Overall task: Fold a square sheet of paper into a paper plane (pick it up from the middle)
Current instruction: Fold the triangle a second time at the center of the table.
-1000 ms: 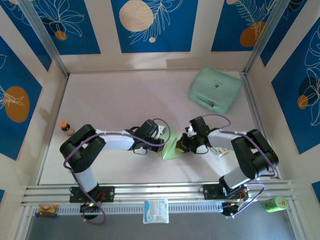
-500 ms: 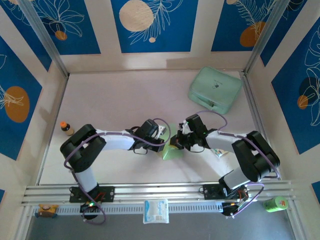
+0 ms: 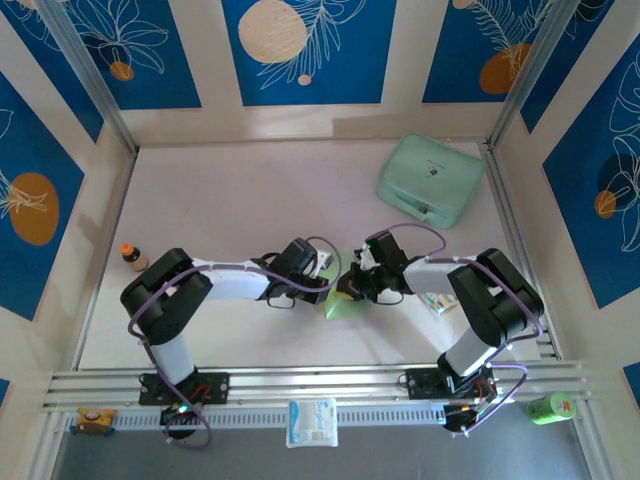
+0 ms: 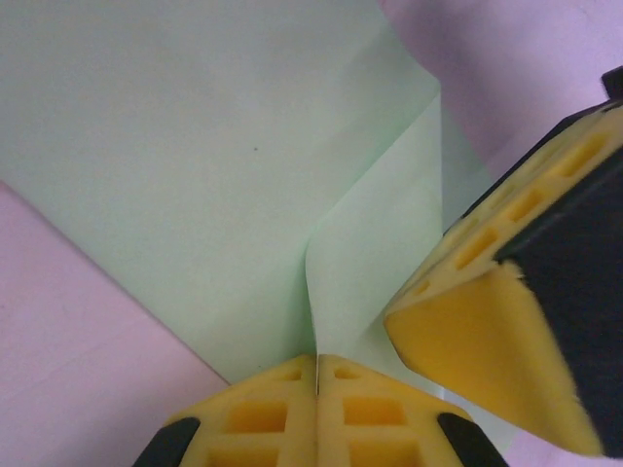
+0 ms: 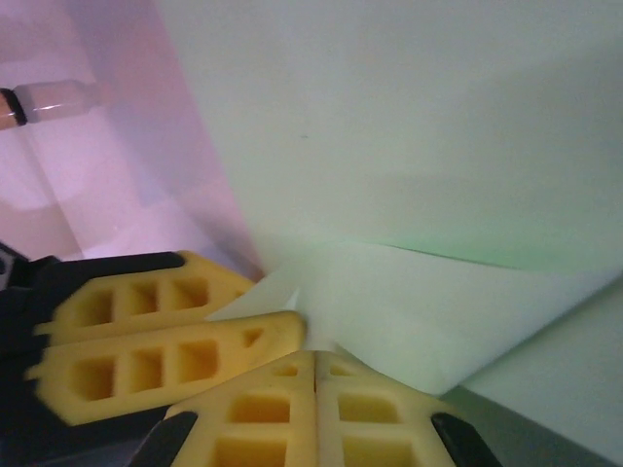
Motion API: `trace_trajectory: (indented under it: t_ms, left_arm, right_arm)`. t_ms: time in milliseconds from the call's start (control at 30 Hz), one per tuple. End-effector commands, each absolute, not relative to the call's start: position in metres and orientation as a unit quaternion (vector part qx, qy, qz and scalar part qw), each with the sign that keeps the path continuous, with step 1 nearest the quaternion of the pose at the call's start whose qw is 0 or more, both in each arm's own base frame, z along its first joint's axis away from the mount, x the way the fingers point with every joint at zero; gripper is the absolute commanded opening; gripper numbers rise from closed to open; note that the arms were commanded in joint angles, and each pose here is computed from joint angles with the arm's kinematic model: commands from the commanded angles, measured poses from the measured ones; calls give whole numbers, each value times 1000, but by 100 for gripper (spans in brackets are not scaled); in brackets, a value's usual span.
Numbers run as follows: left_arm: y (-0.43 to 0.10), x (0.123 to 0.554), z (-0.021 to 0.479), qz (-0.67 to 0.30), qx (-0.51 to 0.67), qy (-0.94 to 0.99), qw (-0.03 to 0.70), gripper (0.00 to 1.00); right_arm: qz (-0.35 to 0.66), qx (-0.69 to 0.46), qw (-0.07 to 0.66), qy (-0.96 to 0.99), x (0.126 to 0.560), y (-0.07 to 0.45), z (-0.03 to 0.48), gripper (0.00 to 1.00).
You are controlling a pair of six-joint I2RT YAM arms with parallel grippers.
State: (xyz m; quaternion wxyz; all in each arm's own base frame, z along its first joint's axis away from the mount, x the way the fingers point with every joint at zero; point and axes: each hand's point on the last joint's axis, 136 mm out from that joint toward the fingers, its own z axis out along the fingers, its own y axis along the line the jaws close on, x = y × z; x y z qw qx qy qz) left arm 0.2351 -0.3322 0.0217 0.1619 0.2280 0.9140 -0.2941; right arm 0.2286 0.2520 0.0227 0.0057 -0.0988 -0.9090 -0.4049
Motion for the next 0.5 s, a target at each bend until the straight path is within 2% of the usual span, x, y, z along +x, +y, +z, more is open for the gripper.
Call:
trace_trajectory:
  t_ms: [0, 200, 367, 467]
  left_arm:
    - [-328, 234, 13, -285, 231, 919, 141, 2]
    - [-327, 233, 12, -283, 231, 920, 138, 2]
    - [-327, 232, 12, -283, 232, 921, 134, 2]
    - [-327, 232, 12, -281, 232, 922, 133, 2]
  right_arm:
    - [-392, -112, 17, -913, 220, 242, 8, 0]
    - [-403, -112, 11, -908, 221, 239, 13, 0]
    - [-410, -97, -26, -906, 238, 241, 40, 2]
    - [-393, -99, -40, -913, 247, 234, 39, 2]
